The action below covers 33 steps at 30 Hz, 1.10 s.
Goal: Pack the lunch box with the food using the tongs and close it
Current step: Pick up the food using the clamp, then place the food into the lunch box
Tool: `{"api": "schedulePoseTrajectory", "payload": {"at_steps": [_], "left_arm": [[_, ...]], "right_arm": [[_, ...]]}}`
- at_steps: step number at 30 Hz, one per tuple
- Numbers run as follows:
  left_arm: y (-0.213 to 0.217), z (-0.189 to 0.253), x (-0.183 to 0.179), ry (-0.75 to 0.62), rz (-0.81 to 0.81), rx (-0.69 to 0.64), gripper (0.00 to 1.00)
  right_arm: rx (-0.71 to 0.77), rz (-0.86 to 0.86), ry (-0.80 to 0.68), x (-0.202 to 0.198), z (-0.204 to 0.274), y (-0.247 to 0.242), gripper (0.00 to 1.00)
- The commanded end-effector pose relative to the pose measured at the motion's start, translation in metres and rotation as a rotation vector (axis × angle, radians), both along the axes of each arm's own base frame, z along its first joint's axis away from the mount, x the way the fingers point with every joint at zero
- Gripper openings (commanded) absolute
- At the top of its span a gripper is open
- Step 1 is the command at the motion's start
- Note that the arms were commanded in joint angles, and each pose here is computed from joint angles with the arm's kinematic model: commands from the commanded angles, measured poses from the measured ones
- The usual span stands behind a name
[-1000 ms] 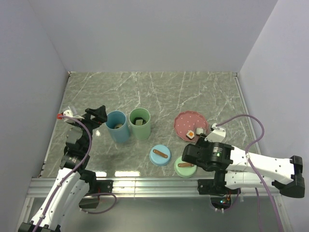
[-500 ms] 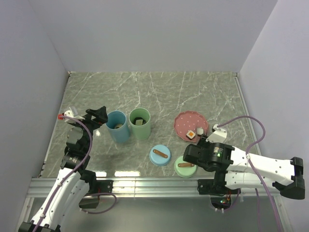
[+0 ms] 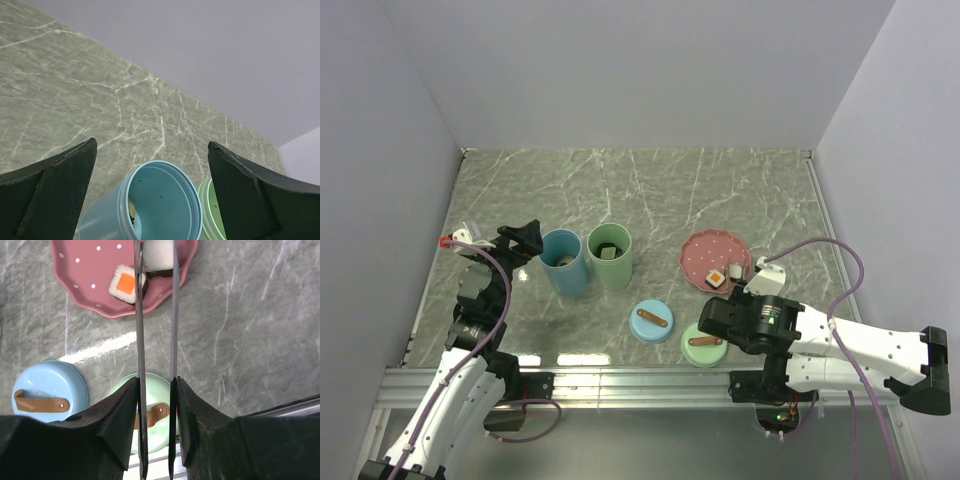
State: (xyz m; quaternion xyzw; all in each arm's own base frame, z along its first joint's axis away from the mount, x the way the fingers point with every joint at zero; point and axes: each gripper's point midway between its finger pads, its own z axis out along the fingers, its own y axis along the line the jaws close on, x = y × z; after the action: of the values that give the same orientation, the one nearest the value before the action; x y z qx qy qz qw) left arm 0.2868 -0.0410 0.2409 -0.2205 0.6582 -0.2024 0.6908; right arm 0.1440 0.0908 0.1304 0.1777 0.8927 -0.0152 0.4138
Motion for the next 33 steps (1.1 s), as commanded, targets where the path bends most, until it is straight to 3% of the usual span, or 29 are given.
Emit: {"api": "schedulePoseTrajectory", "payload": {"at_steps": [1,8,23,33], "left_arm": [[-0.001,0.009,-0.001,-0.037,-0.009,-0.016,1.0],[-0.001,0.008,-0.001,-0.037,-0.006,-0.017,0.99],[0.002,0.009,-0.001,-0.035,0.009,-0.012,0.99],[0.004,0.007,0.001,-0.026,0.017,-0.009,0.99]], "right_arm": [[-0.021,0.011,-0.022,0.006,0.0,-0.001,0.39],[-0.04,0.011,-0.025,0.01,0.002,0.001,0.32],[-0.139,0.085,-0.187,0.057,0.094,0.048,0.31],[-0.028,0.376,-0.343,0.081,0.161,0.137,0.31]]}}
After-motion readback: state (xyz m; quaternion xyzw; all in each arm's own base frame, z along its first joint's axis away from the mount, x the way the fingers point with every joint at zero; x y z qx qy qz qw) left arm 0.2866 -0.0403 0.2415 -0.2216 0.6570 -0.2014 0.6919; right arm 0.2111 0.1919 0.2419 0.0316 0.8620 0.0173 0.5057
